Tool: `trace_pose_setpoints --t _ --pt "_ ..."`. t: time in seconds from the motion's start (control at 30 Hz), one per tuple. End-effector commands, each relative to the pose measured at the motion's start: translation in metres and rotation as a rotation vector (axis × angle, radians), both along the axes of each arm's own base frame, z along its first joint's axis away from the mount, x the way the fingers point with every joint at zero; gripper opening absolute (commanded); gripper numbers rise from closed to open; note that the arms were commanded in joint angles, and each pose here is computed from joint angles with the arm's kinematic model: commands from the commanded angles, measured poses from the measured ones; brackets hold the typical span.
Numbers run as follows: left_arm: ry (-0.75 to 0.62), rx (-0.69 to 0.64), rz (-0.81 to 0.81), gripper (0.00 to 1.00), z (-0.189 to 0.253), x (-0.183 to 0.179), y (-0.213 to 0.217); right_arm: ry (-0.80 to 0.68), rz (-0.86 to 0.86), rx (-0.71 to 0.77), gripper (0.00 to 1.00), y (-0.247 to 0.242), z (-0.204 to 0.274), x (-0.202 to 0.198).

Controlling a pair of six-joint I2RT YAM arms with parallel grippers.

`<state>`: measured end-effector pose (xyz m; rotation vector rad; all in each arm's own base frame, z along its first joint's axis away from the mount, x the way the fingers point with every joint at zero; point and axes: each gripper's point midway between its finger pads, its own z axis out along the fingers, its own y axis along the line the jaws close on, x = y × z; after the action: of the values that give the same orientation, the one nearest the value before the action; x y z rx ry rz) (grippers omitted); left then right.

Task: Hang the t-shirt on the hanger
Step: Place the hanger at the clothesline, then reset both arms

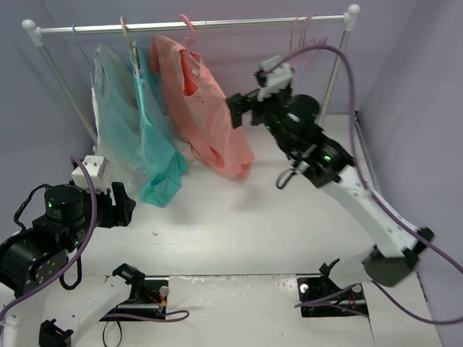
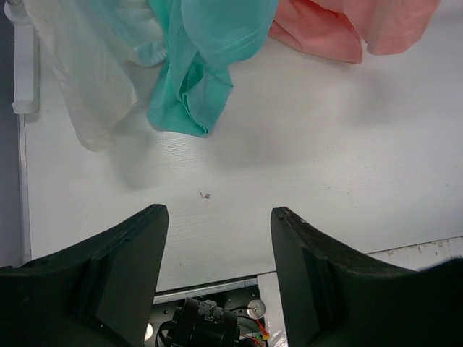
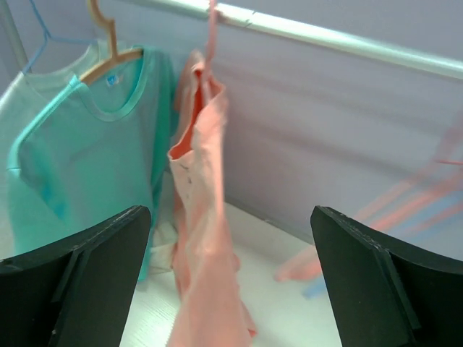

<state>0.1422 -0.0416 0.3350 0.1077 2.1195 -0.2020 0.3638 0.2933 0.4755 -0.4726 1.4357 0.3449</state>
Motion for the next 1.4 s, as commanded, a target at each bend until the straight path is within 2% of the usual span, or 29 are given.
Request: trace_pose_setpoints --t 0.0,0.13,0.17,0.3,0.37,0.5,0.63,0.93,1.17,1.37 --pt "-0.067 -0.019 0.037 0.58 0.024 0.020 -0.002 -0.149 -0.071 0.083 1.00 -0.066 0.053 -0.048" --pt "-0.078 -0.006 0.060 0.58 0.026 0.028 -0.001 -0.087 -0.156 0.087 1.00 -0.126 0.020 -0.089" --pt "-0.075 0.002 0.070 0.58 0.025 0.030 0.000 -0.054 -0.178 0.068 1.00 -0.133 -0.001 -0.091" --pt "-0.092 0.014 0.102 0.59 0.023 0.035 0.005 0.034 -0.292 0.101 1.00 -0.183 -0.038 -0.120" --pt "-0.097 0.015 0.117 0.58 0.023 0.035 0.007 0.036 -0.335 0.169 1.00 -0.207 -0.039 -0.137" --pt "-0.084 0.011 0.134 0.58 0.015 0.036 0.008 0.048 -0.373 0.186 1.00 -0.239 -0.050 -0.162" --pt "-0.064 0.036 0.151 0.58 0.006 0.033 0.014 0.060 -0.401 0.254 1.00 -0.256 -0.052 -0.175" --pt "-0.064 0.053 0.166 0.58 -0.005 0.028 0.020 0.085 -0.398 0.265 1.00 -0.268 -0.060 -0.189" --pt "-0.007 -0.055 0.208 0.58 -0.030 0.029 0.008 0.107 -0.376 0.215 1.00 -0.265 -0.069 -0.192" --pt "0.015 -0.081 0.240 0.58 -0.035 0.022 0.011 0.093 -0.357 0.195 1.00 -0.269 -0.069 -0.198"
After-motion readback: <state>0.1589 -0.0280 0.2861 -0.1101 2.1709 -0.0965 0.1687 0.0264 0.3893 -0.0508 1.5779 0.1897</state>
